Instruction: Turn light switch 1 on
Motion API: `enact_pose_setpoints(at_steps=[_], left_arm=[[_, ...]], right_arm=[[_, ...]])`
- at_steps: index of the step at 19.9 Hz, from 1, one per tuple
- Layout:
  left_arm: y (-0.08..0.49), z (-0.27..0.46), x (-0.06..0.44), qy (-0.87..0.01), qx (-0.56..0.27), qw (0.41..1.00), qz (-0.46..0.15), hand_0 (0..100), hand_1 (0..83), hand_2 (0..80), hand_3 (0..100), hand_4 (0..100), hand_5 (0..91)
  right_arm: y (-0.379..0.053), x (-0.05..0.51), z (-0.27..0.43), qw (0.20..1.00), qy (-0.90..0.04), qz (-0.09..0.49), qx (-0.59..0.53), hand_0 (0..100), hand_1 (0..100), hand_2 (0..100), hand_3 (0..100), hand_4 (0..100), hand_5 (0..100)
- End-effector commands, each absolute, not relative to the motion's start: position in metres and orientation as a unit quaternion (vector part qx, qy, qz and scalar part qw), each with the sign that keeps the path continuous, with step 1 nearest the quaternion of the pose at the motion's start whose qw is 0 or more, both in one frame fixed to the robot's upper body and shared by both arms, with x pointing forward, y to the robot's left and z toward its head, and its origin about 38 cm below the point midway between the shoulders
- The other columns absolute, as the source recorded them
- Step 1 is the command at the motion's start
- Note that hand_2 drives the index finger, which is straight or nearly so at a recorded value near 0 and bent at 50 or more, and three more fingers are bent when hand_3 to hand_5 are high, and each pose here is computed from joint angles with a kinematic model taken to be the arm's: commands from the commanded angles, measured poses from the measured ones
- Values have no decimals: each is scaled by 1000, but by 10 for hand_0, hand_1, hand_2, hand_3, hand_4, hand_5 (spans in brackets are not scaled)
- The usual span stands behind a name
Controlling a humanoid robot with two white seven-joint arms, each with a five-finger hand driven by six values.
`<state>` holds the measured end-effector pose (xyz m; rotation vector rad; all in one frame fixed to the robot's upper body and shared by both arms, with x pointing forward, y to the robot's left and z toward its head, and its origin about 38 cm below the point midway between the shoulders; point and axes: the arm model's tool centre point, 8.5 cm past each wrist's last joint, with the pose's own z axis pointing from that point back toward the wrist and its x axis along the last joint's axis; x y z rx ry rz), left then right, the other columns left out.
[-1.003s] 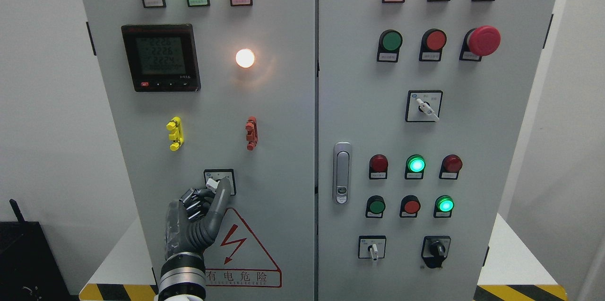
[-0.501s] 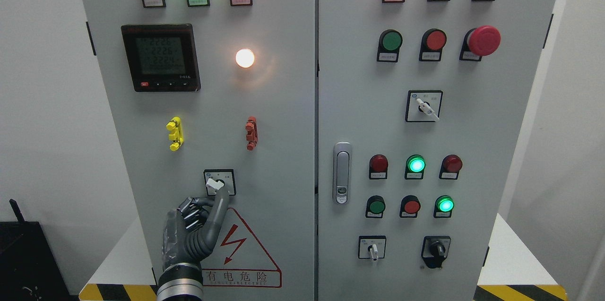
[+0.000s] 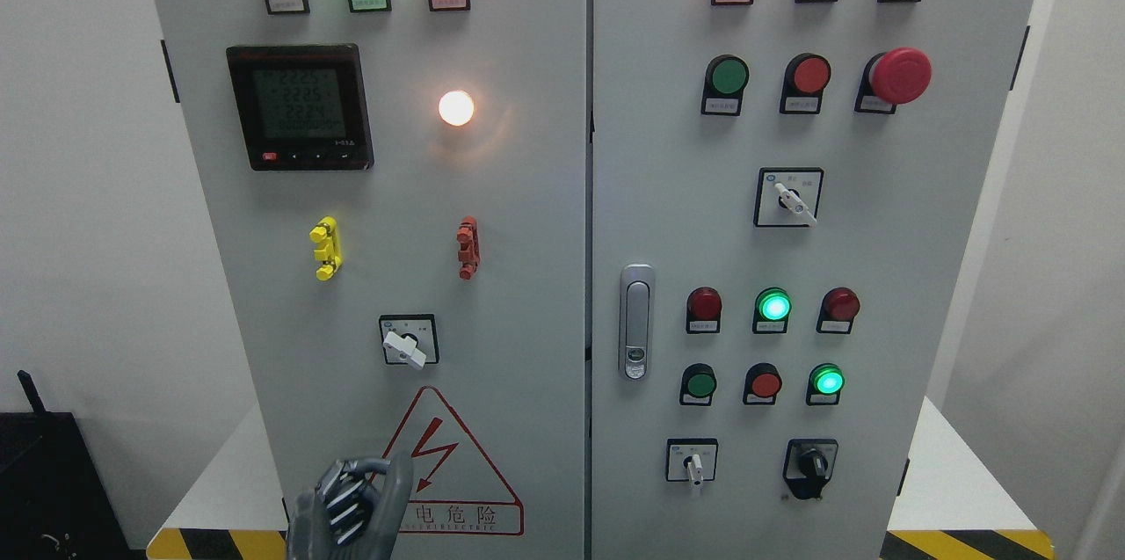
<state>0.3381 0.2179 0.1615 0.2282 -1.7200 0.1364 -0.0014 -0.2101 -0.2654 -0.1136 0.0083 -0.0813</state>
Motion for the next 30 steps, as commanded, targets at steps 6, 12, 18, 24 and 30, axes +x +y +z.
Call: enact_pose_setpoints(at_steps=[6, 12, 18, 24, 30], left_arm=[[294, -54, 173, -563, 151, 812, -29, 142, 360, 278, 476, 574, 229], [313, -198, 51, -334, 132, 932, -39, 146, 339, 103, 174, 306, 0], [315, -254, -13, -90, 54, 994, -32, 193, 279, 0, 0, 45, 0], [305, -253, -44, -8, 48, 998, -27, 204, 185, 0, 0, 0, 0], [299, -251, -64, 35, 46, 998, -22, 209, 143, 0, 0, 0, 0]], right_arm=[[-210, -1, -265, 998, 4, -41, -57, 307, 0, 0, 0, 0, 0], [-210, -1, -265, 998, 4, -41, -57, 307, 0, 0, 0, 0, 0], [-210, -1, -265, 998, 4, -41, -57, 308, 0, 0, 0, 0, 0], [-210, -1, -265, 998, 4, -41, -57, 307, 0, 0, 0, 0, 0], [-210, -1, -265, 998, 4, -41, -57, 307, 0, 0, 0, 0, 0]])
